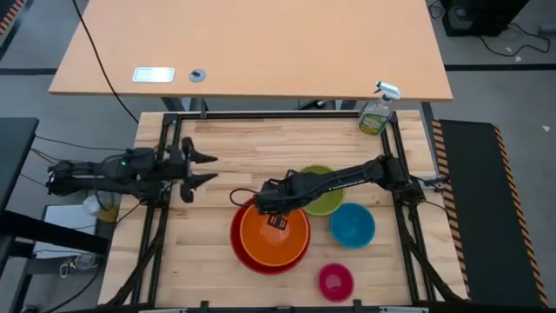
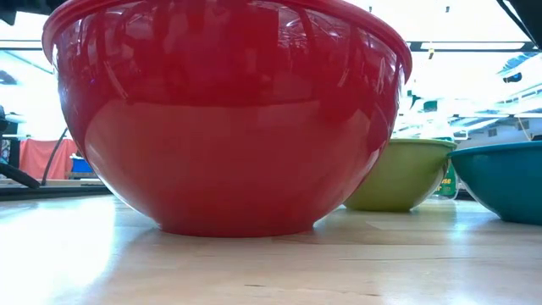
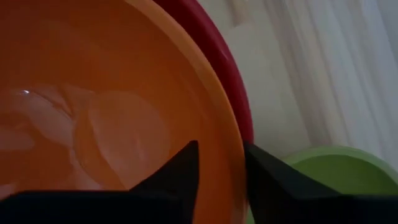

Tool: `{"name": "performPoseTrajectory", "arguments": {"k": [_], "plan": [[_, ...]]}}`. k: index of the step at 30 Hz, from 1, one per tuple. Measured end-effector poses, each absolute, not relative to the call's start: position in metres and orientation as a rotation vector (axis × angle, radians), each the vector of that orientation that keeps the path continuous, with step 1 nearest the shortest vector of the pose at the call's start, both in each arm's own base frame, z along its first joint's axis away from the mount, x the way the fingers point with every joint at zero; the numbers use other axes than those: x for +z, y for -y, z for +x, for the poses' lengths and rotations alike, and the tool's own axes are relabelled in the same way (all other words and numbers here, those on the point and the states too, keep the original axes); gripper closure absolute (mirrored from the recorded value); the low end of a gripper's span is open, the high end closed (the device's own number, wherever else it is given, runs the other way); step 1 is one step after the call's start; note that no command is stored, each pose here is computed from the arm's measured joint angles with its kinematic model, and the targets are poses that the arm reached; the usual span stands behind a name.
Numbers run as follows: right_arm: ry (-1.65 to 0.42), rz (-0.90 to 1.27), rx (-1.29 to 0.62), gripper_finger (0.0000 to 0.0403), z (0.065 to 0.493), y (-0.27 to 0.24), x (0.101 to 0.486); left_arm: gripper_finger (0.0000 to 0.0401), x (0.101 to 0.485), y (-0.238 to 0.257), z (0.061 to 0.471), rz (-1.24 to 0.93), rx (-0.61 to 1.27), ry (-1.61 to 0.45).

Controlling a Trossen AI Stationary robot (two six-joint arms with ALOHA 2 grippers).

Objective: Nest bowls inside each other
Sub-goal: Stack the large orange bowl on top of the extra large red bowl, then stack the medium green bowl on top of the large orange bowl

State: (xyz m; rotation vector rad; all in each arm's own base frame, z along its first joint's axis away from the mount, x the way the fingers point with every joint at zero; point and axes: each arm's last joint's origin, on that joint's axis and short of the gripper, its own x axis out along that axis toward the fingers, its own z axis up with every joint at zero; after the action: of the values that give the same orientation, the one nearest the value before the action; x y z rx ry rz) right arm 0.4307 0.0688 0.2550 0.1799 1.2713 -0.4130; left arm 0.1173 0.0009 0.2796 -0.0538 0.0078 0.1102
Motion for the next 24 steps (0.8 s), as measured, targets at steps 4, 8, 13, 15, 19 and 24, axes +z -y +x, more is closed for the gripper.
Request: {"name": "performPoseTrajectory", "arguments": {"k": [4, 8, 13, 15, 19, 24], "plan": [[-1.274, 0.19, -0.422, 0.0241, 0.431, -0.066, 0.255, 0.0163, 0.263, 0.001, 0.129, 0.006, 0.093, 0.071], [-1.292, 0.221, -0.437, 0.0226, 0.429, -0.064, 0.254, 0.0163, 0.262, 0.001, 0.13, 0.064, 0.097, 0.091], [-1.353, 0.254, -0.488, 0.0222, 0.421, -0.06, 0.259, 0.0163, 0.26, 0.001, 0.13, 0.063, 0.096, 0.082], [-1.391, 0.267, -0.494, 0.0222, 0.418, -0.058, 0.259, 0.0163, 0.26, 0.001, 0.13, 0.06, 0.096, 0.082], [-1.431, 0.289, -0.513, 0.0222, 0.412, -0.055, 0.261, 0.0163, 0.259, 0.001, 0.13, 0.04, 0.096, 0.074], [-1.389, 0.198, -0.65, 0.0221, 0.394, -0.047, 0.285, 0.0163, 0.259, 0.001, 0.13, 0.032, 0.095, 0.073]]}}
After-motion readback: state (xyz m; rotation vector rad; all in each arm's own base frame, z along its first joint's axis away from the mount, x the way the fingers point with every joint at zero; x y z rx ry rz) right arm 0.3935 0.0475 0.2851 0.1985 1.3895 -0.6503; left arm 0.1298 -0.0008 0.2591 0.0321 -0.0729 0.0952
